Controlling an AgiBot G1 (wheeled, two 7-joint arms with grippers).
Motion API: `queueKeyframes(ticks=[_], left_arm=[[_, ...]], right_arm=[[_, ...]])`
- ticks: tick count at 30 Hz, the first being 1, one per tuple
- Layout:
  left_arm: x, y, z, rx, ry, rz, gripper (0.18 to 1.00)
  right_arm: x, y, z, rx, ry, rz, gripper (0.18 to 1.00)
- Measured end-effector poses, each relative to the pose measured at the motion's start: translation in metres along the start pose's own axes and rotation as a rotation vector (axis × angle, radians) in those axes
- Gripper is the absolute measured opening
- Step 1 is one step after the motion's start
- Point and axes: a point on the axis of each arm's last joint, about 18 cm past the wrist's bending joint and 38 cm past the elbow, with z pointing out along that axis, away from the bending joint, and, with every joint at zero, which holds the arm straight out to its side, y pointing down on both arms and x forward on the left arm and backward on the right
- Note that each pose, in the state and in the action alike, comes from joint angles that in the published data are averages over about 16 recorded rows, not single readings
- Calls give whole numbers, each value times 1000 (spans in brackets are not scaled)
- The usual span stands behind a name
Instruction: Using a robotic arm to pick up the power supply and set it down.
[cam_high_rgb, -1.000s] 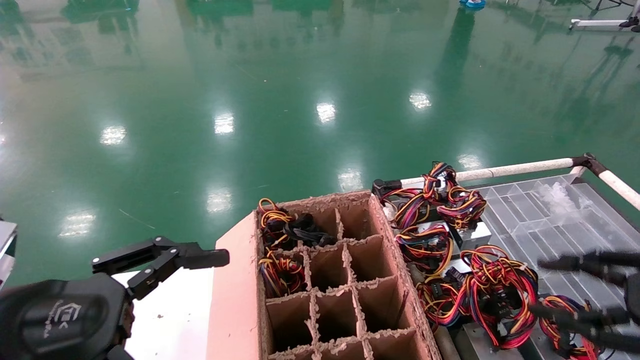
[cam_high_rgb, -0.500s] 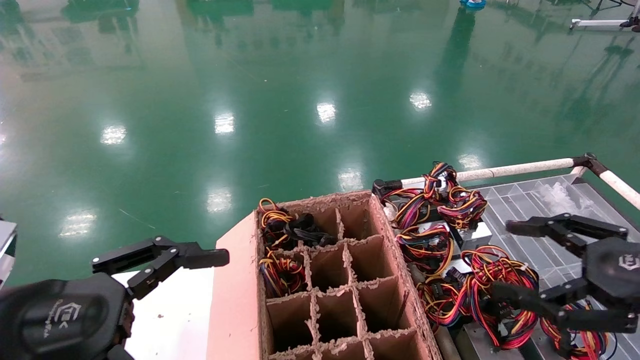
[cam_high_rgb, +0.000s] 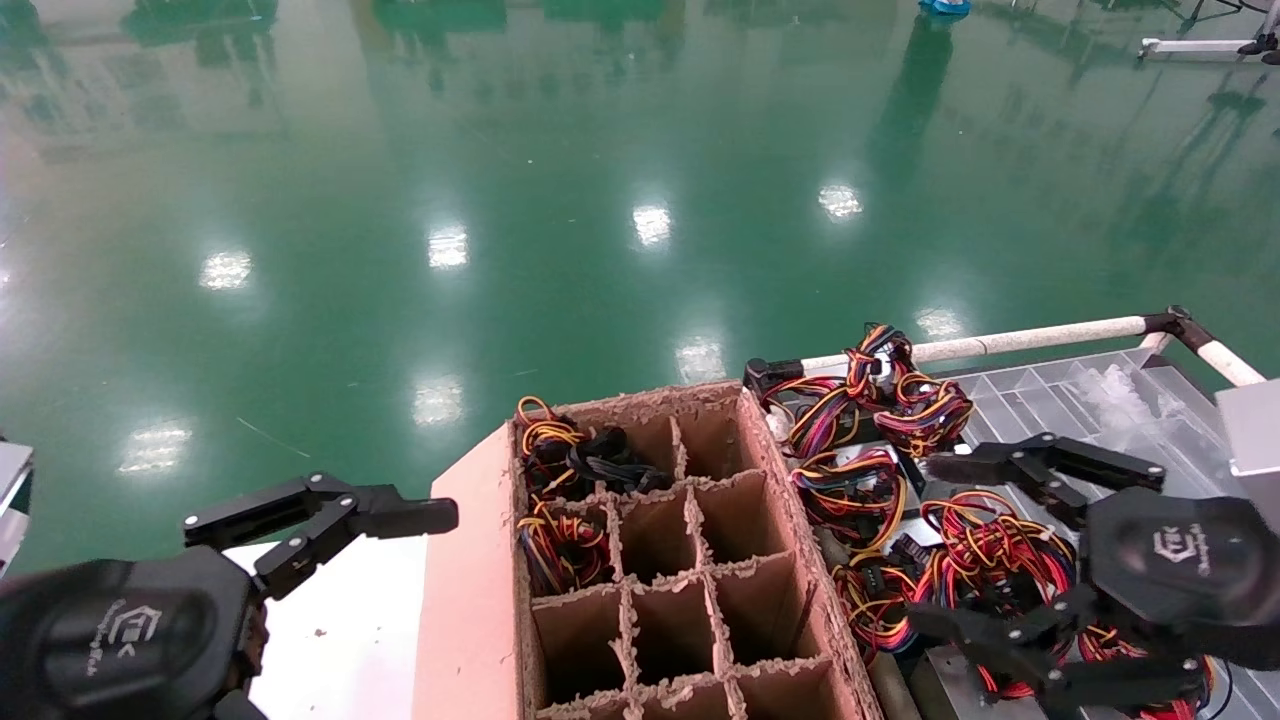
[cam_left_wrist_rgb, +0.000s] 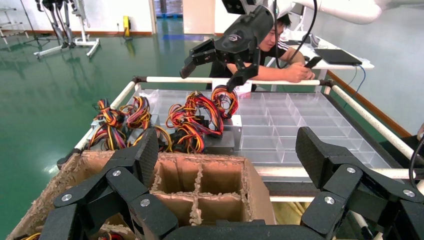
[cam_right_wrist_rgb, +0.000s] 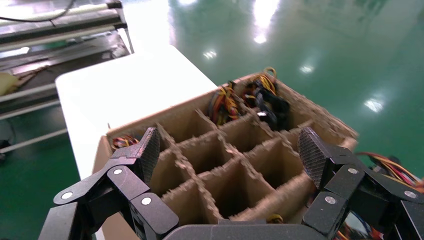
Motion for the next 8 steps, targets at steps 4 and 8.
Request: queueKeyframes(ticks=[4,8], left_arm=[[0,0,0,0,0,0,1001],[0,0,0,0,0,0,1001]], right_arm=[[-4,-2,6,18,-18,-2,998],[-7,-4,11,32,-33,-4,1000]])
